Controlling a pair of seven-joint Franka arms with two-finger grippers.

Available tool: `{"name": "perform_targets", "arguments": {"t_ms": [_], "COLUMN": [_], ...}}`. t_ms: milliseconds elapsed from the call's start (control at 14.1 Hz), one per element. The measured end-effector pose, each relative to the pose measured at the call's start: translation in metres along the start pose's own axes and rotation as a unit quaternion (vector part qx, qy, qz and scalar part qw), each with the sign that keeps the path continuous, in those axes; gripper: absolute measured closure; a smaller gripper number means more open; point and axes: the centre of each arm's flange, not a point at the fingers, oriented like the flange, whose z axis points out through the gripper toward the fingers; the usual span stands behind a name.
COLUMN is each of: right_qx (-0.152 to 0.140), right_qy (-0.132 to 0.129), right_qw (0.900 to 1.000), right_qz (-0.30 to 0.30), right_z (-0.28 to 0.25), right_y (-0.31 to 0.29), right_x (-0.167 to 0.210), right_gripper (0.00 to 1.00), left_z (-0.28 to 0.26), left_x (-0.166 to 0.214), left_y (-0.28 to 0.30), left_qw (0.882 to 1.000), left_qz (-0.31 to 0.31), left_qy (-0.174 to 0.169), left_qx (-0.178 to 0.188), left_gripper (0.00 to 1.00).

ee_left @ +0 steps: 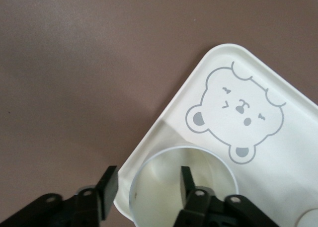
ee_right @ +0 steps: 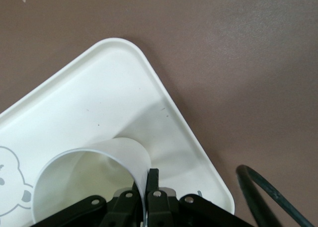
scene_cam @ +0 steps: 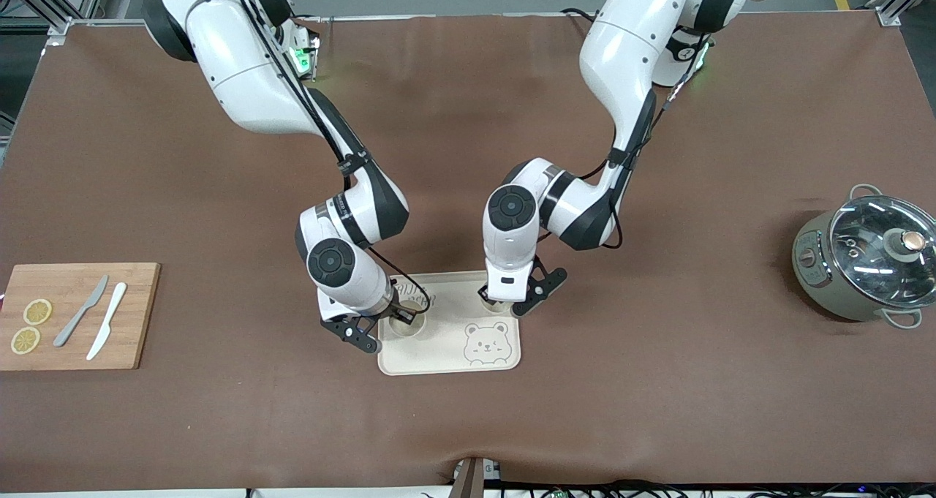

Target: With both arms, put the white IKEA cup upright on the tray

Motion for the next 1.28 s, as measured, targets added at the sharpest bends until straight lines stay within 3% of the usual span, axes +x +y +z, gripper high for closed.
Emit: {"name": "perform_targets", "arguments": {"t_ms": [142,213,426,711,782,995,1279], "right_qx": [0.000,0.001,0.003,0.007,-0.003,-0.018,-0.031], "right_qy": [0.001,0.002,0.008,0.010,0.003,-0.010,-0.022], "right_qw": [1.000,1.000,1.000,1.000,1.000,1.000,0.999], "right_qz": [0.001,0.001,0.004,0.003,0.003,-0.003,-0.037], "right_z": [0.000,-0.001,-0.006,-0.032,-0.039,-0.068,-0.177], "right_y": [0.000,0.001,0.002,-0.002,-0.001,-0.001,0.018], "right_x": [0.001,0.002,0.008,0.010,0.008,0.005,0.010], "right_gripper": [0.86,0.75,0.44,0.05,0.00,0.00,0.00], "left_z": [-0.006,-0.010,-0.023,-0.055,-0.066,-0.099,-0.134], "left_x": [0.004,0.007,0.014,0.048,0.058,0.086,0.120], "left_y": [0.002,0.003,0.004,0.002,0.001,-0.008,-0.029], "left_qw": [1.000,1.000,1.000,0.999,0.998,0.998,0.999], "left_qz": [-0.002,-0.003,-0.008,-0.029,-0.036,-0.037,-0.001], "left_qy": [0.003,0.004,0.007,0.014,0.016,0.018,0.014], "left_qx": [-0.005,-0.009,-0.017,-0.039,-0.045,-0.049,-0.031], "left_gripper": [0.20,0.20,0.01,0.00,0.00,0.00,0.00]}}
